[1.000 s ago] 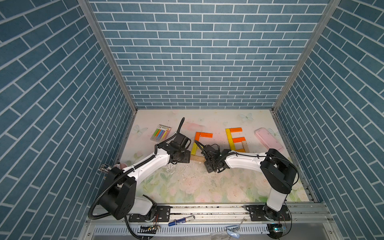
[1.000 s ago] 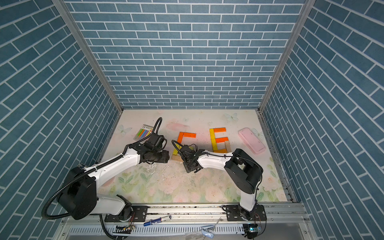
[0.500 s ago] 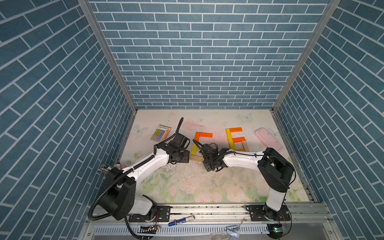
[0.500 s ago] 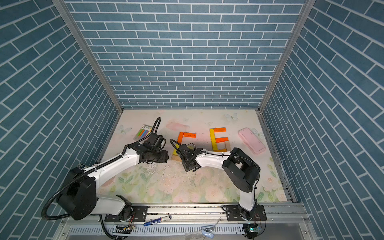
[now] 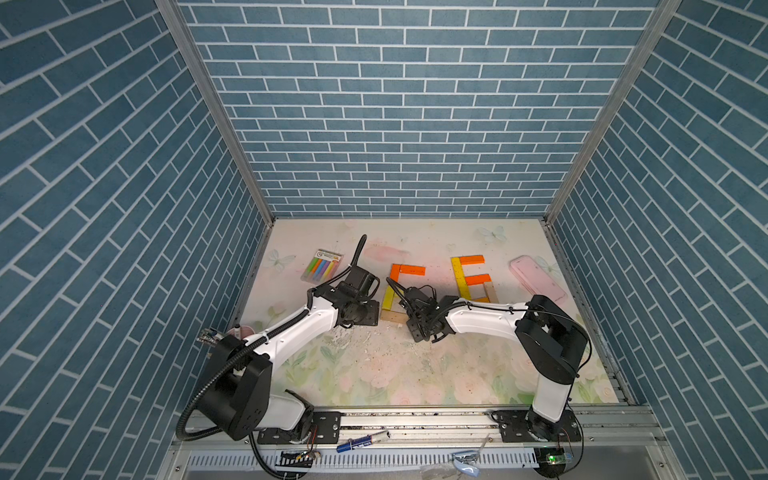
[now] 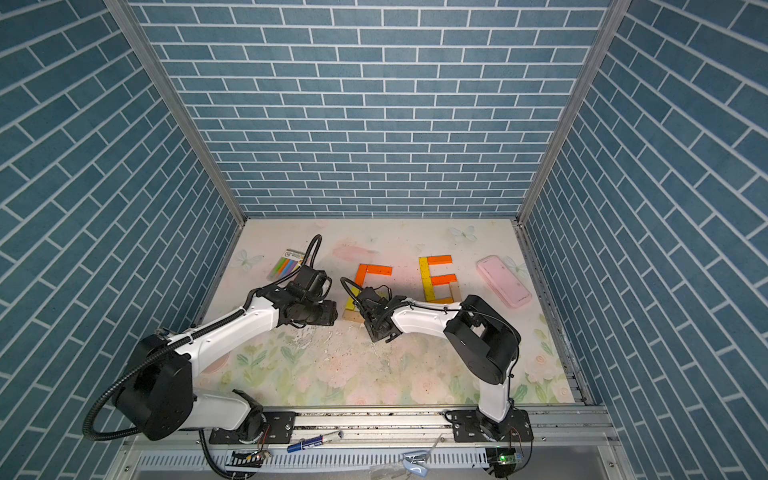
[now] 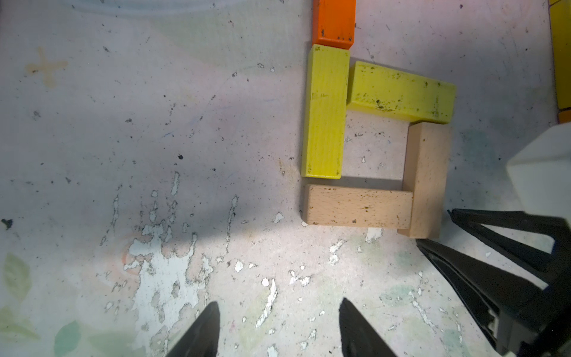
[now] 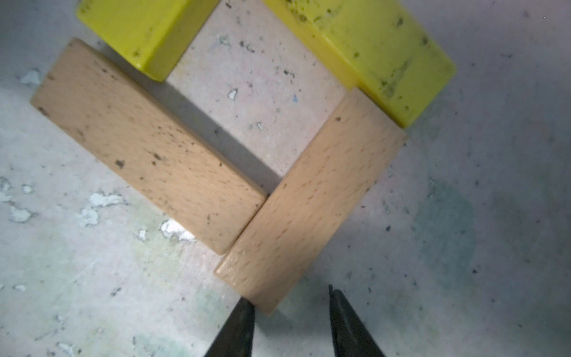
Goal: Assemble the number 6 with building blocks
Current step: Adjust the building block at the center of the board.
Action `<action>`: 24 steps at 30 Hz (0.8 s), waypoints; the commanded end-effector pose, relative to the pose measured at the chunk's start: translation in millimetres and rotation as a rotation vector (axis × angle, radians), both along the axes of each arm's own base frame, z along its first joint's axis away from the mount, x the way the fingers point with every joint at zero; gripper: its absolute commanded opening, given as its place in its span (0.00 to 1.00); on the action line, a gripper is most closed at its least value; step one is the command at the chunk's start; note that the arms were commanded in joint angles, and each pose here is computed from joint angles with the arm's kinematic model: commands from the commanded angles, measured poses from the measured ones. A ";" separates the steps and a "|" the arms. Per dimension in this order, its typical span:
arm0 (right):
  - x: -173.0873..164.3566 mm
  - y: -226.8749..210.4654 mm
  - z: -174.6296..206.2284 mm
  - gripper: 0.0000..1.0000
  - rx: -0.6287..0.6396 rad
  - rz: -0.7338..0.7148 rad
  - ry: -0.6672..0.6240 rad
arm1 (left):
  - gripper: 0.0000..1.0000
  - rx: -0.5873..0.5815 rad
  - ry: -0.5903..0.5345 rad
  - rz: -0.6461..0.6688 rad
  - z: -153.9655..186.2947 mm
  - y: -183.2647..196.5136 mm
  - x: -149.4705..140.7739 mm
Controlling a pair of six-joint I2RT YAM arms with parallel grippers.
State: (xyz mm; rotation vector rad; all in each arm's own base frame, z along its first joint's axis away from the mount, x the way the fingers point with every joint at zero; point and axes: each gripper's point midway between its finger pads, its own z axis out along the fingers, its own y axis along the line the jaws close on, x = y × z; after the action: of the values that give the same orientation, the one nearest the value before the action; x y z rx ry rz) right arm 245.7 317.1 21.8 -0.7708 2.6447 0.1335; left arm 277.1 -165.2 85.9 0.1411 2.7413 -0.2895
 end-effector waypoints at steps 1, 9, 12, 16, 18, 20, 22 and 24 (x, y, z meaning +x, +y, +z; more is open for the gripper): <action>-2.2 -14.9 -12.0 0.41 -0.069 -0.003 0.021 | 0.62 -0.002 -0.007 0.004 1.1 3.0 -1.3; -0.2 -16.1 -13.3 0.39 -0.069 -0.009 0.025 | 0.62 -0.006 -0.008 0.005 1.1 2.8 -1.6; 0.3 -15.7 -13.3 0.39 -0.065 -0.008 0.025 | 0.62 -0.008 -0.009 0.005 1.3 2.5 -1.5; 0.1 -11.8 -8.4 0.39 -0.043 0.011 0.020 | 0.62 -0.007 -0.010 0.006 1.5 3.0 -1.2; 1.7 -8.6 1.9 0.40 -0.014 0.023 0.000 | 0.62 -0.006 -0.010 0.006 1.2 2.9 -0.8; 4.9 -6.5 16.5 0.41 0.029 0.026 -0.029 | 0.62 -0.003 -0.005 0.008 -0.5 2.9 -1.0; 11.6 -9.9 32.1 0.42 0.076 0.001 -0.059 | 0.63 0.002 -0.002 0.010 -2.0 3.7 -0.7; 19.6 -15.8 46.6 0.42 0.131 -0.037 -0.080 | 0.63 0.005 -0.001 0.014 -3.3 4.0 -0.1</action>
State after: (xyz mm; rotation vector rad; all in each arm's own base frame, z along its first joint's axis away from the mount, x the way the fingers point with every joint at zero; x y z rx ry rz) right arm 251.2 304.7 37.4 -0.7434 2.6147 0.1806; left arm 276.9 -166.8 85.4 0.1432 2.7401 -0.3029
